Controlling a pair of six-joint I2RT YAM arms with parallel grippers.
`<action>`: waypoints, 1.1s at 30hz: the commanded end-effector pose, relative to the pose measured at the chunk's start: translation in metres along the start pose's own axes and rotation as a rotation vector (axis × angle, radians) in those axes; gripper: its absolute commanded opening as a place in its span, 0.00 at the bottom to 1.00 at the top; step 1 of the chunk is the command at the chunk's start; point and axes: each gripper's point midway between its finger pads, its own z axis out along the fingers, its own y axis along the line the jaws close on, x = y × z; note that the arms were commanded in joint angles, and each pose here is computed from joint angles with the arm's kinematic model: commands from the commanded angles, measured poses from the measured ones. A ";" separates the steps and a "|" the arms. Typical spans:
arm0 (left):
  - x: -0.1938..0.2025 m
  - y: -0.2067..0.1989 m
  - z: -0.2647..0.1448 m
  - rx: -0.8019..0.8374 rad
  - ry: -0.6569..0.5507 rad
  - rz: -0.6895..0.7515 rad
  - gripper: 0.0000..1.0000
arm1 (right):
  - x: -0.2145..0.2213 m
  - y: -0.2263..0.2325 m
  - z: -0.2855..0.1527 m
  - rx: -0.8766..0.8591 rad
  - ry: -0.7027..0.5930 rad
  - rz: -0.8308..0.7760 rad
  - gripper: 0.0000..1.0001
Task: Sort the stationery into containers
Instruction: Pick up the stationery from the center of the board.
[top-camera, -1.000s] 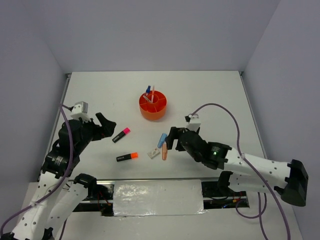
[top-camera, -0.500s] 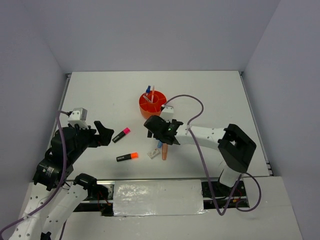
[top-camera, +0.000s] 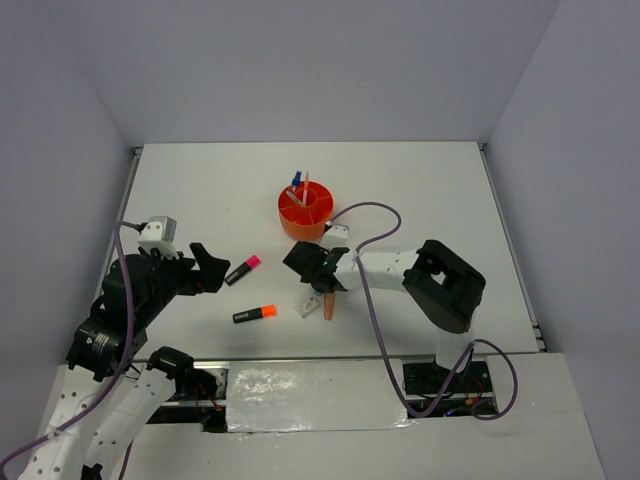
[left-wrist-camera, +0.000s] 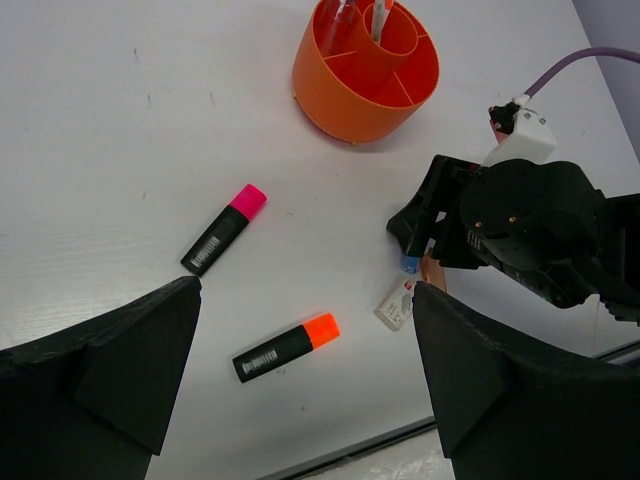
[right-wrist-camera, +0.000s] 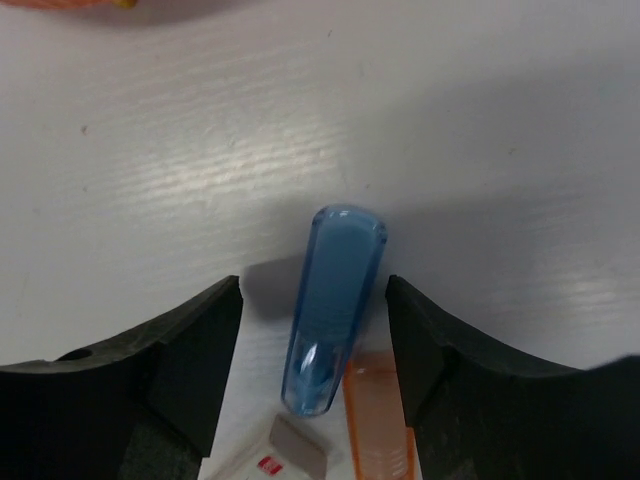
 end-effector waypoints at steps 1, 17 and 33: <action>-0.010 -0.007 0.001 0.036 -0.042 0.023 0.99 | 0.004 -0.005 0.011 0.040 -0.010 0.015 0.66; -0.009 -0.011 -0.002 0.066 -0.043 0.028 0.99 | -0.002 -0.002 0.013 0.027 -0.047 0.042 0.26; -0.012 -0.014 -0.008 0.082 -0.071 0.030 0.99 | -0.078 0.026 -0.055 -0.250 -0.243 0.083 0.16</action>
